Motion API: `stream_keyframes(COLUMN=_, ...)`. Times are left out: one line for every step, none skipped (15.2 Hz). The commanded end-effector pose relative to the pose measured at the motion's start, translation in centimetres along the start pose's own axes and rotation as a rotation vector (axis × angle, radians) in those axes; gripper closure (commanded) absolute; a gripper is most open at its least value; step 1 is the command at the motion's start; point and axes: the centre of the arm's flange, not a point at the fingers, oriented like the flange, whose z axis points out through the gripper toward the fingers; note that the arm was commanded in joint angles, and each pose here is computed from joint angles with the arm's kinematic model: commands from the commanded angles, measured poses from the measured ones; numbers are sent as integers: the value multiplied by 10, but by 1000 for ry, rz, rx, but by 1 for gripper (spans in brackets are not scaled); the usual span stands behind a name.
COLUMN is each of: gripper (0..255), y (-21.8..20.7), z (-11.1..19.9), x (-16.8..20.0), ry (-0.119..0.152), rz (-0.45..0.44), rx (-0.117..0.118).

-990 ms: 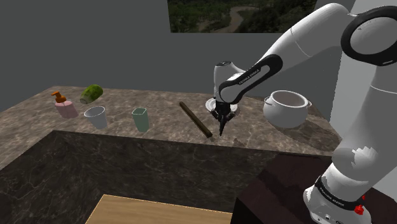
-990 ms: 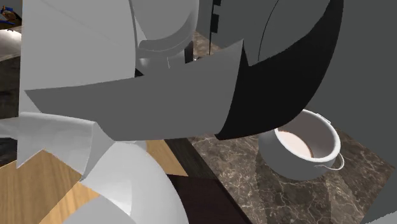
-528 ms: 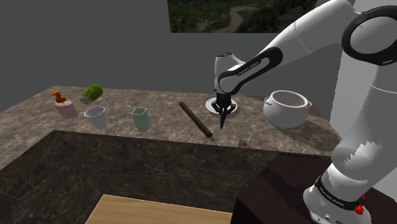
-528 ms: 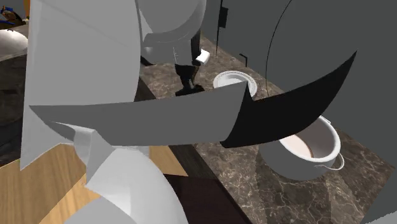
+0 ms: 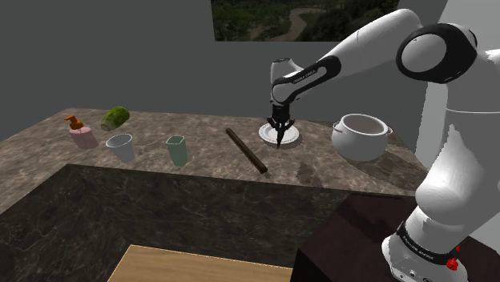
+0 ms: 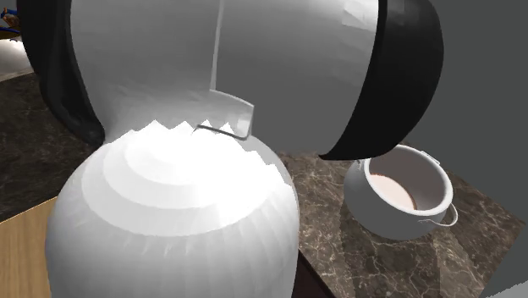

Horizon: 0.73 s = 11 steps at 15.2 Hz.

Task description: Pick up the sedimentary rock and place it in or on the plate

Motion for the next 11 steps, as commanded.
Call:
stream_keyframes(gripper=255, y=-8, z=1, x=28, ry=0, rz=0, rx=0)
stream_keyframes(gripper=255, y=-11, z=0, x=41, ry=0, rz=0, rx=0)
stream_keyframes(gripper=255, y=-14, z=0, x=54, ry=0, rz=0, rx=0)
stream_keyframes(gripper=255, y=-17, z=0, x=66, ry=0, rz=0, rx=0)
stream_keyframes(gripper=255, y=-21, z=-1, x=79, ry=0, rz=0, rx=0)
stream_keyframes(gripper=255, y=-24, z=-1, x=92, ry=0, rz=0, rx=0)
stream_keyframes(gripper=255, y=-27, z=-1, x=105, ry=0, rz=0, rx=0)
stream_keyframes(gripper=255, y=-30, z=-2, x=118, ry=0, rz=0, rx=0)
stream_keyframes(gripper=255, y=-33, z=-2, x=130, ry=0, rz=0, rx=0)
stream_keyframes(gripper=255, y=-37, z=-2, x=143, ry=0, rz=0, rx=0)
stream_keyframes(gripper=255, y=-40, z=-3, x=156, ry=0, rz=0, rx=0)
